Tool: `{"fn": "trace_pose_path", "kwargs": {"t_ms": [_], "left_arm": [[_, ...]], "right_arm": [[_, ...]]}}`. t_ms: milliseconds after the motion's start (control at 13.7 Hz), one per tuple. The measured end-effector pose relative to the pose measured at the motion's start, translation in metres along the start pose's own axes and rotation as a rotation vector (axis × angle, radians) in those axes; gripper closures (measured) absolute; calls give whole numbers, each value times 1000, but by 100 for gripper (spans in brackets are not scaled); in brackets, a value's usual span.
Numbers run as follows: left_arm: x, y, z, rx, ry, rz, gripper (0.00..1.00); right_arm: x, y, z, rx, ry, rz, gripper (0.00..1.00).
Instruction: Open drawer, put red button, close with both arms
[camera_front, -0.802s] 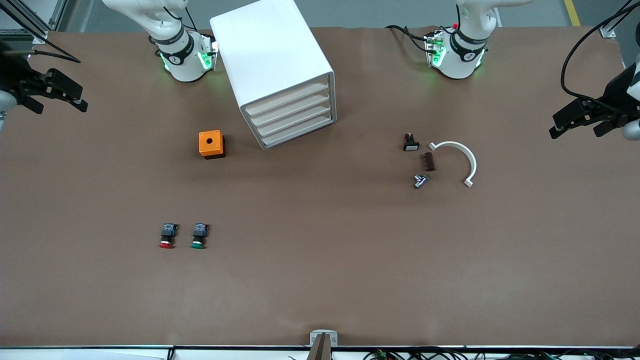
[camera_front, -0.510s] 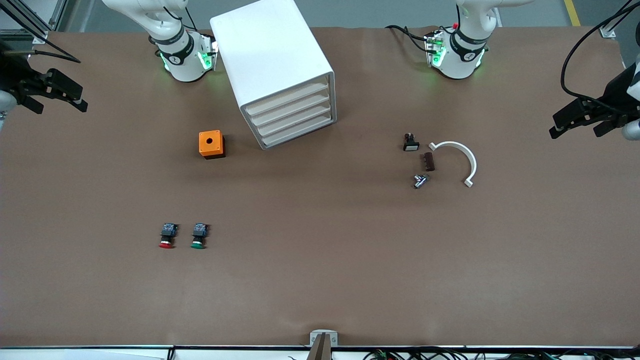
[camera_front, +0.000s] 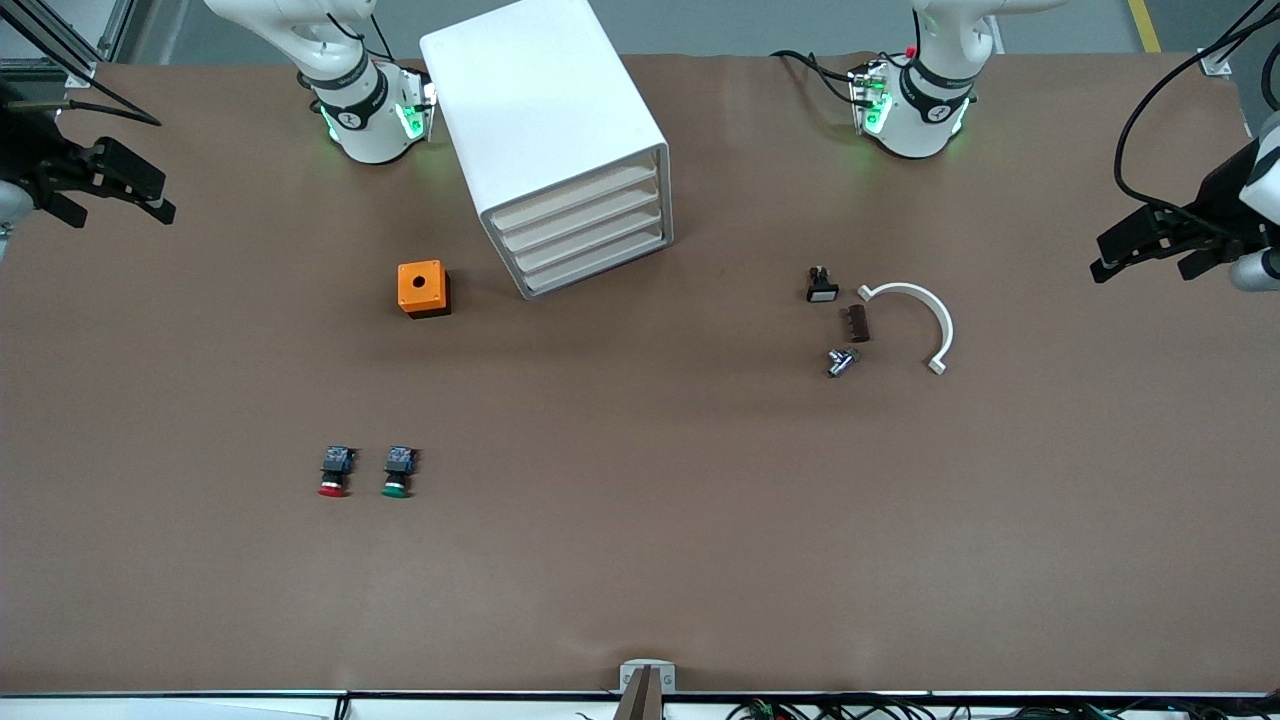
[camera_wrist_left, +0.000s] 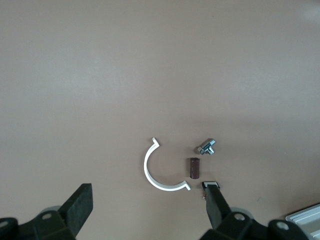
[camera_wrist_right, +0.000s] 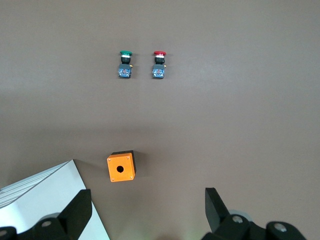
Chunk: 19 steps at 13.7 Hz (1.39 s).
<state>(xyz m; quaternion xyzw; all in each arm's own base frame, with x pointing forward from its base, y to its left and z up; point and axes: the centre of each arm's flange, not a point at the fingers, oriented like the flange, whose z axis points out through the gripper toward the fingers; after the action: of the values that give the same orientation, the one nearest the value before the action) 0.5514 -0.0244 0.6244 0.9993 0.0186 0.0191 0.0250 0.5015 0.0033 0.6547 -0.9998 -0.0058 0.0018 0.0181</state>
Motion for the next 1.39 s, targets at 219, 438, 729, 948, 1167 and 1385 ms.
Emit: {"fn": "trace_pose_path", "kwargs": {"t_ms": [219,438,729,948,1167,1385], "left_arm": [[-1,17,5,-15,-15,27,0],[-3,59,19,-88,-56,30,0],[-2,119,54,-208,-161,-33,0],[2,155,82,-288,-250,-110,0],[8,190,111,-316,-344,-220,0],[16,222,147,-349,-461,-330,0]], "right_arm": [[0,0,0,0,0,0,0],[0,0,0,0,0,1,0],[0,0,0,0,0,1,0],[0,1,0,-5,0,1,0],[0,2,0,-11,1,2,0],[0,3,0,-29,1,2,0]]}}
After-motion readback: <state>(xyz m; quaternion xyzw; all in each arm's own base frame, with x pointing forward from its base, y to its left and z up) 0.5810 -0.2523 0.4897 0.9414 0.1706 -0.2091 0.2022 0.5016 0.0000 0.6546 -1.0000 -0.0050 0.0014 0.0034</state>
